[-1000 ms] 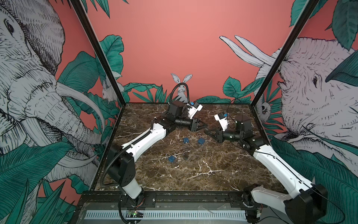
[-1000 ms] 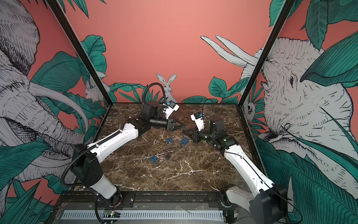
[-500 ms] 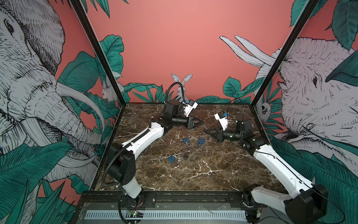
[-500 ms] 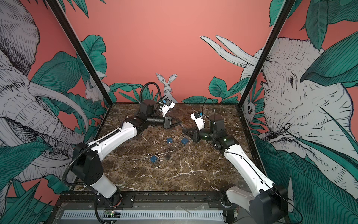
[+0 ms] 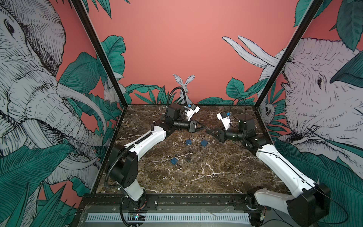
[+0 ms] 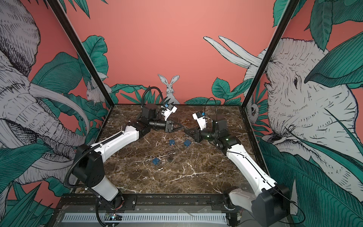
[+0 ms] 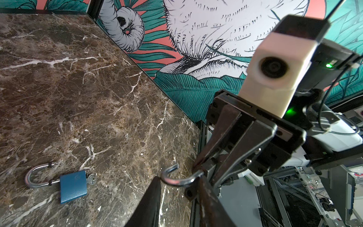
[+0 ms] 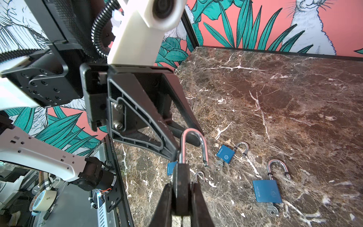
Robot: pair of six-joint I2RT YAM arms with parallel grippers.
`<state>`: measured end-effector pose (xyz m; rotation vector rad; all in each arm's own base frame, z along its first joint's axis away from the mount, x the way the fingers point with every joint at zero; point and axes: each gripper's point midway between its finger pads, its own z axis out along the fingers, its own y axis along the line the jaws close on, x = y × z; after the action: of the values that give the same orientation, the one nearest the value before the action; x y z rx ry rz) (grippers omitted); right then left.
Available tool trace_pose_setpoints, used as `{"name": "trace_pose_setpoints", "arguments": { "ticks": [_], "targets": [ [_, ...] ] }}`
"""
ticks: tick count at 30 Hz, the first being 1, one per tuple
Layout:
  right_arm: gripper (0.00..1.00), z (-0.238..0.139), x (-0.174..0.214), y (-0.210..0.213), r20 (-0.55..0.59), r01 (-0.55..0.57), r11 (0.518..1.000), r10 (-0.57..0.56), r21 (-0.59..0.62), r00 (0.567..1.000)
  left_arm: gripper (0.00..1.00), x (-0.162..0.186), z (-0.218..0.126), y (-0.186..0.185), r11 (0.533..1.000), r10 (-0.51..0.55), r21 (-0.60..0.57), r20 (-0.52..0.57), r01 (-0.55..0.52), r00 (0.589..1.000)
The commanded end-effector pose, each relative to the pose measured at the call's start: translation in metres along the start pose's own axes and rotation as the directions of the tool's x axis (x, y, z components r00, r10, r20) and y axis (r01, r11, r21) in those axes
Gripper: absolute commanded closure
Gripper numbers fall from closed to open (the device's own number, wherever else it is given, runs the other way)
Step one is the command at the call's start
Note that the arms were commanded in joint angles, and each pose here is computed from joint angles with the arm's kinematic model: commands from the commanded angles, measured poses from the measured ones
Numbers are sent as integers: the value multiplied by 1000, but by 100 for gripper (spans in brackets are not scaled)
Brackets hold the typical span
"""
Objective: Lock with the key
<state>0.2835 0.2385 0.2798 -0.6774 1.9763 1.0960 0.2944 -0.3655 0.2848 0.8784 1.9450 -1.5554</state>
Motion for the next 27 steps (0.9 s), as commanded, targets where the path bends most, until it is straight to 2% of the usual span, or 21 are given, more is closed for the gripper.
{"name": "trace_pose_setpoints", "arguments": {
  "ticks": [1, 10, 20, 27],
  "targets": [
    [100, -3, -21, 11, 50, 45, 998, -42, -48, 998, 66, -10, -12, -27, 997, 63, 31, 38, -64, 997],
    [100, -1, -18, 15, 37, 31, 996, -28, -80, 999, 68, -27, -23, -15, 995, 83, -63, 100, -77, 992],
    [100, 1, -16, 14, 27, 20, 996, -17, -86, 999, 67, -49, -14, -17, 998, 62, 1, 142, -63, 988],
    [100, 3, -18, 13, 30, 19, 996, -16, -85, 999, 67, -38, -9, -28, 998, 53, 39, 97, -57, 994]
  ]
}}
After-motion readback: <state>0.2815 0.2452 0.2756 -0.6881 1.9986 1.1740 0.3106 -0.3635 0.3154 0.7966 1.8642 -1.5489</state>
